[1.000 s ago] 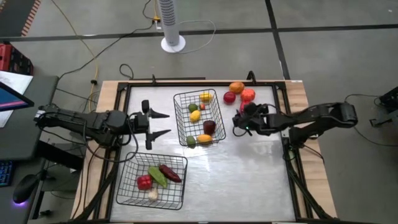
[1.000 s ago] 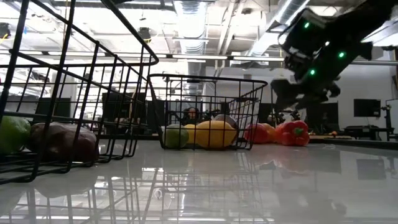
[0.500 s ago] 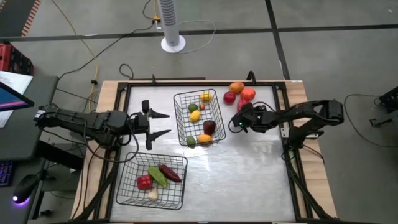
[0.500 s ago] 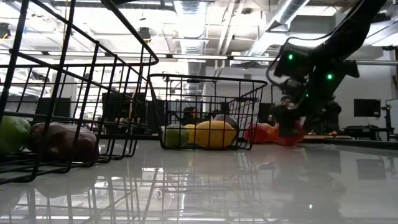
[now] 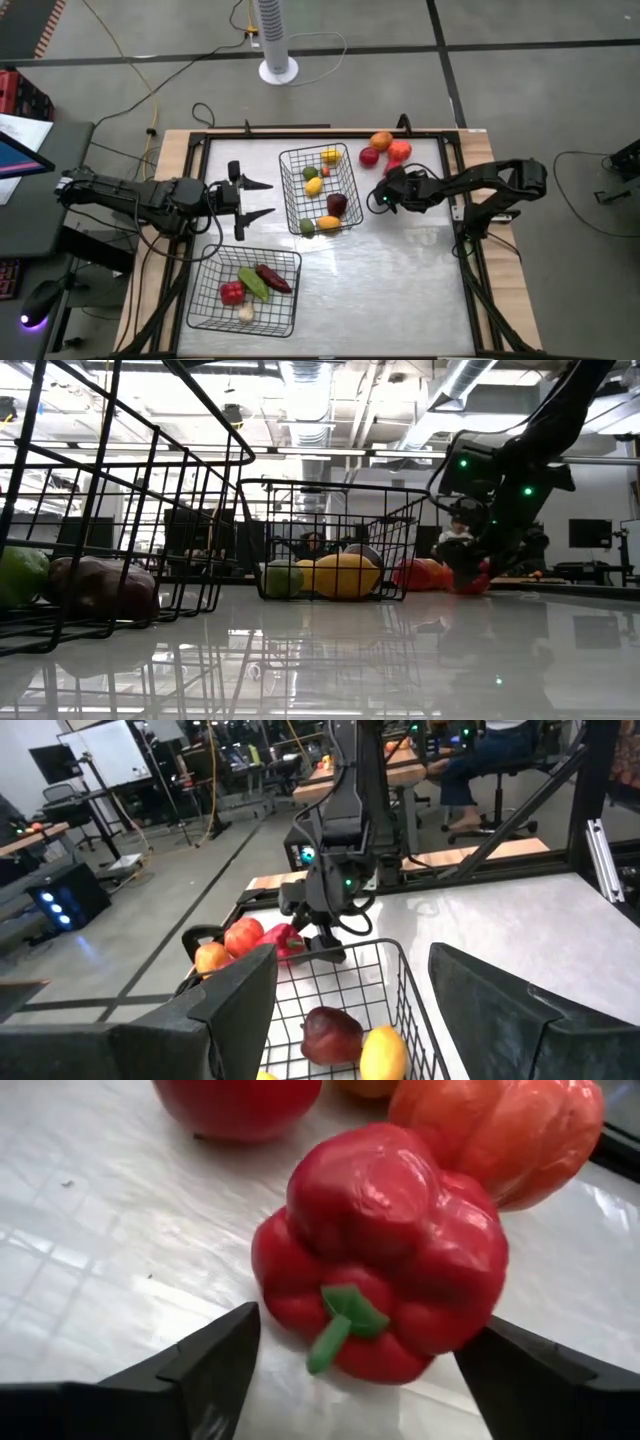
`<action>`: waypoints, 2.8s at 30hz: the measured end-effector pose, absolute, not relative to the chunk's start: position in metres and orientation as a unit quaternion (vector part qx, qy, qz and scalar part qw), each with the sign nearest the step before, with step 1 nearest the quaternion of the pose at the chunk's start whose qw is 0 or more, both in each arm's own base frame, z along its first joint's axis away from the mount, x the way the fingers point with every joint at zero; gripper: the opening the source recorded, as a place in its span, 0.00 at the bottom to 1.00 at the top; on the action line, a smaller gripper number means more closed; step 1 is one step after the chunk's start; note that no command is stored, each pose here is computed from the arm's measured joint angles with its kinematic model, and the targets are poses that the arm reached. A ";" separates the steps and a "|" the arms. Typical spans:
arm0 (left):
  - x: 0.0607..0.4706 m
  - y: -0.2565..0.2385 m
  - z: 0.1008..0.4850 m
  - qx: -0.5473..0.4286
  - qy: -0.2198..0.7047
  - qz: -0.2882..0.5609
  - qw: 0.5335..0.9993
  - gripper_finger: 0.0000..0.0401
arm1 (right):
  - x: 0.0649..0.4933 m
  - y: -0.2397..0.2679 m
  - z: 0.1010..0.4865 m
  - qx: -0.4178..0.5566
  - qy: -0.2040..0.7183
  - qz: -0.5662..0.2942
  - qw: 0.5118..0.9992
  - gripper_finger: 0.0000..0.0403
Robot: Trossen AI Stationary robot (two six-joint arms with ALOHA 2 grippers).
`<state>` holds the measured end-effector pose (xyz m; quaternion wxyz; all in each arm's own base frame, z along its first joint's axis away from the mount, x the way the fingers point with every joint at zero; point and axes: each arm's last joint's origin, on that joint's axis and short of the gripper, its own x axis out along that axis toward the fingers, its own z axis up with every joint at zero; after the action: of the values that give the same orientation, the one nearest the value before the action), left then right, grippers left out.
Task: Sort produce into baskets
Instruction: Put the red bell pepper into the bottom black wire basket
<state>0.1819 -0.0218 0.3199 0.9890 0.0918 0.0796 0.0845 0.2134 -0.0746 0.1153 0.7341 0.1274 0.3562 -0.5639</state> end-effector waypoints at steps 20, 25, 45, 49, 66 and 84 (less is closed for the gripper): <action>0.182 -0.022 0.320 0.091 0.079 0.085 0.989 0.62 | 0.206 -0.054 0.155 0.113 0.321 -0.517 0.785 0.40; 0.182 -0.022 0.320 0.091 0.079 0.085 0.989 0.62 | 0.205 -0.048 0.163 0.084 0.325 -0.495 0.802 0.43; 0.182 -0.021 0.321 0.096 0.076 0.097 0.988 0.62 | 0.235 -0.029 0.108 -0.237 0.483 -0.366 0.759 0.61; 0.182 -0.021 0.321 0.101 0.077 0.097 0.987 0.62 | 0.240 -0.028 0.107 -0.271 0.474 -0.374 0.750 0.58; 0.182 -0.021 0.321 0.107 0.078 0.103 0.986 0.62 | 0.244 -0.062 0.104 -0.237 0.480 -0.378 0.756 0.45; 0.182 -0.020 0.321 0.119 0.080 0.109 0.984 0.62 | 0.240 -0.068 0.103 -0.258 0.504 -0.380 0.732 0.18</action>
<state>0.1817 -0.0204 0.3208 0.9837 0.1187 0.0799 0.1085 0.2398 -0.0679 0.1026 0.7317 -0.2583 0.5038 -0.3796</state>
